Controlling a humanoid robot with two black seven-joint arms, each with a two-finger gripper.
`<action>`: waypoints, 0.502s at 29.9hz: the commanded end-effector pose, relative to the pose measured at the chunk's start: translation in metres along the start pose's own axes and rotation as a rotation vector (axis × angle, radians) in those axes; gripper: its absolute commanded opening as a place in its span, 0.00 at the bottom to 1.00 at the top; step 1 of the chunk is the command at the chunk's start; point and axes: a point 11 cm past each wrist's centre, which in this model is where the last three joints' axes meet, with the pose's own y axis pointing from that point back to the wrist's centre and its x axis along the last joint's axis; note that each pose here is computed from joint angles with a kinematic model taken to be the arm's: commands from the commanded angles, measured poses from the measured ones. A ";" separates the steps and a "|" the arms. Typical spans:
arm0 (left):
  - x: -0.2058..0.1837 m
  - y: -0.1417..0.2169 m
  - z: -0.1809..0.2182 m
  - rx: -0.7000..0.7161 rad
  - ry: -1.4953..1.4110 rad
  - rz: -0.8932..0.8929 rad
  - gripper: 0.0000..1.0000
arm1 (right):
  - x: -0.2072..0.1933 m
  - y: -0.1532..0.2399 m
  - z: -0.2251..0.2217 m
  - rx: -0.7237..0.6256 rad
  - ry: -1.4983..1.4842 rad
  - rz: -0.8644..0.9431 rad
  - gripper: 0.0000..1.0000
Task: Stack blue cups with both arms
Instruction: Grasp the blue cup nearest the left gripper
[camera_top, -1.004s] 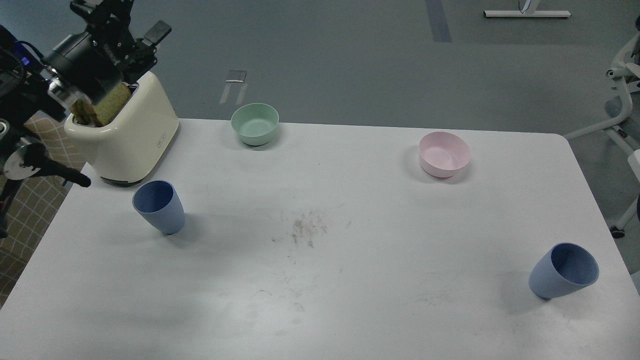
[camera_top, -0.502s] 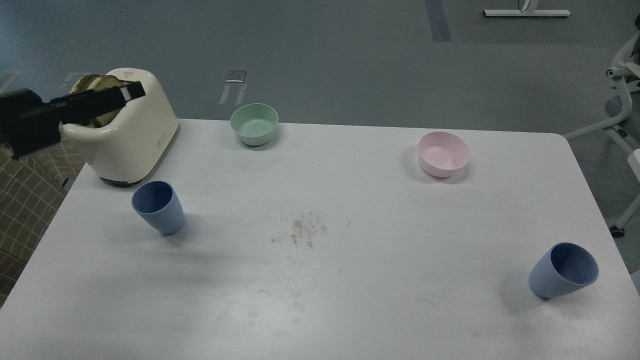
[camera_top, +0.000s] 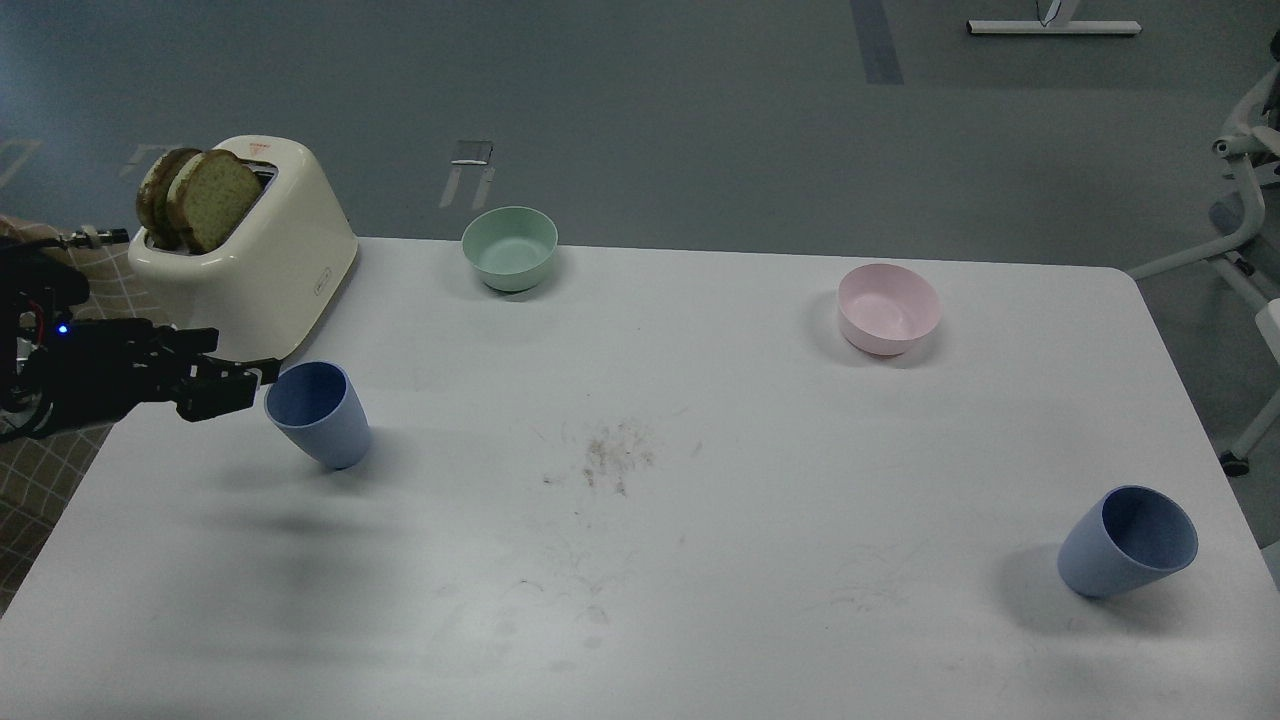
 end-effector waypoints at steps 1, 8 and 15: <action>-0.007 -0.007 -0.005 0.011 0.031 -0.003 0.72 | 0.001 0.001 -0.001 0.004 -0.002 0.004 1.00; -0.016 -0.022 -0.002 -0.007 0.083 0.003 0.60 | 0.001 0.001 -0.001 0.008 -0.004 0.002 1.00; -0.025 -0.039 -0.005 -0.003 0.143 0.012 0.53 | 0.003 0.003 0.000 0.002 -0.003 0.007 1.00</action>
